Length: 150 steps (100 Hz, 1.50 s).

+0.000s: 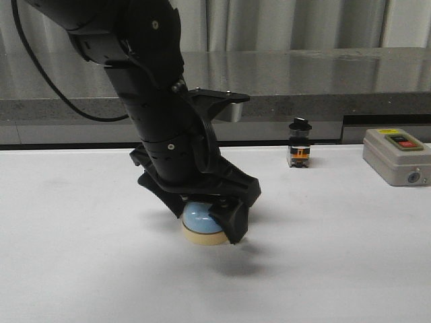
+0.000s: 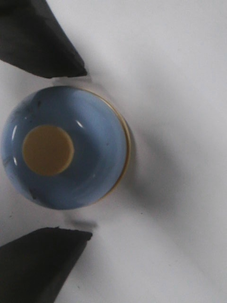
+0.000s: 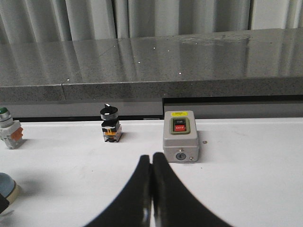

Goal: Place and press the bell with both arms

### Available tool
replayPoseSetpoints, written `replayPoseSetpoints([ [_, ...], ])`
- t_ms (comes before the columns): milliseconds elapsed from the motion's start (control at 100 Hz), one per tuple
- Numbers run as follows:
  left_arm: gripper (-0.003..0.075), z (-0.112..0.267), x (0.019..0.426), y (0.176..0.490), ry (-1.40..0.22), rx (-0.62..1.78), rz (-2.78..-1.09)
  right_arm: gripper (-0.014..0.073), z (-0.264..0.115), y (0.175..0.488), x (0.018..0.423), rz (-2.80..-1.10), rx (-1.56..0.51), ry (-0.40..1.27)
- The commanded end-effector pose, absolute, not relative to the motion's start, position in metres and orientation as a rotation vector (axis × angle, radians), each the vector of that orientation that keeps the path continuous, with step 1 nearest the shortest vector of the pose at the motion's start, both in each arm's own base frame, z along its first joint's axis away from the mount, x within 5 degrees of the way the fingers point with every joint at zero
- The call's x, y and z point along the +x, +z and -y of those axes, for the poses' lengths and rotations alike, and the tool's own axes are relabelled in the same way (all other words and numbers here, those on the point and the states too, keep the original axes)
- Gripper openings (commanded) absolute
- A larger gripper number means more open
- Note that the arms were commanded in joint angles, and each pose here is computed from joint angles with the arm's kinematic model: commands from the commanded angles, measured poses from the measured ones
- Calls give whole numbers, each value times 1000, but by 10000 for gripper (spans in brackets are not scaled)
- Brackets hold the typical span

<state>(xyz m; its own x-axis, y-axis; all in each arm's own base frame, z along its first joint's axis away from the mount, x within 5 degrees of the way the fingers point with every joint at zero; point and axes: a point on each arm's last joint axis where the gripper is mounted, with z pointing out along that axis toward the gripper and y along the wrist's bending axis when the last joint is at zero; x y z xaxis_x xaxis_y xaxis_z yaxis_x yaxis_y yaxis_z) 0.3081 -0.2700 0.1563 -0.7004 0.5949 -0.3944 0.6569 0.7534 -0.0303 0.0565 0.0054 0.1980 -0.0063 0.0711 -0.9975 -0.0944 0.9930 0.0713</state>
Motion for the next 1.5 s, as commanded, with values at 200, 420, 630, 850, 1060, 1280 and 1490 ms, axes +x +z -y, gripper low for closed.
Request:
replayPoseSetpoints([
  [200,621,270,304,218,-325,890,-2449,-60,-5,212,54,-1450,-14,130],
  [420,621,244,302,271,-358,786,-2344,-60,-5,212,54,-1450,-14,130],
  [630,621,188,303,306,-341,584,-2280,-60,-5,212,54,-1450,-14,130],
  [850,621,114,286,321,-280,338,-2214,-60,-5,212,54,-1450,-14,130],
  [1060,621,53,241,323,-206,136,-2100,-60,-5,212,54,-1450,-14,130],
  [1280,617,26,178,316,-166,52,-1977,-60,-5,212,54,-1450,-14,130],
  [1490,435,19,135,314,-171,47,-1871,-60,-5,212,54,-1450,-14,130],
])
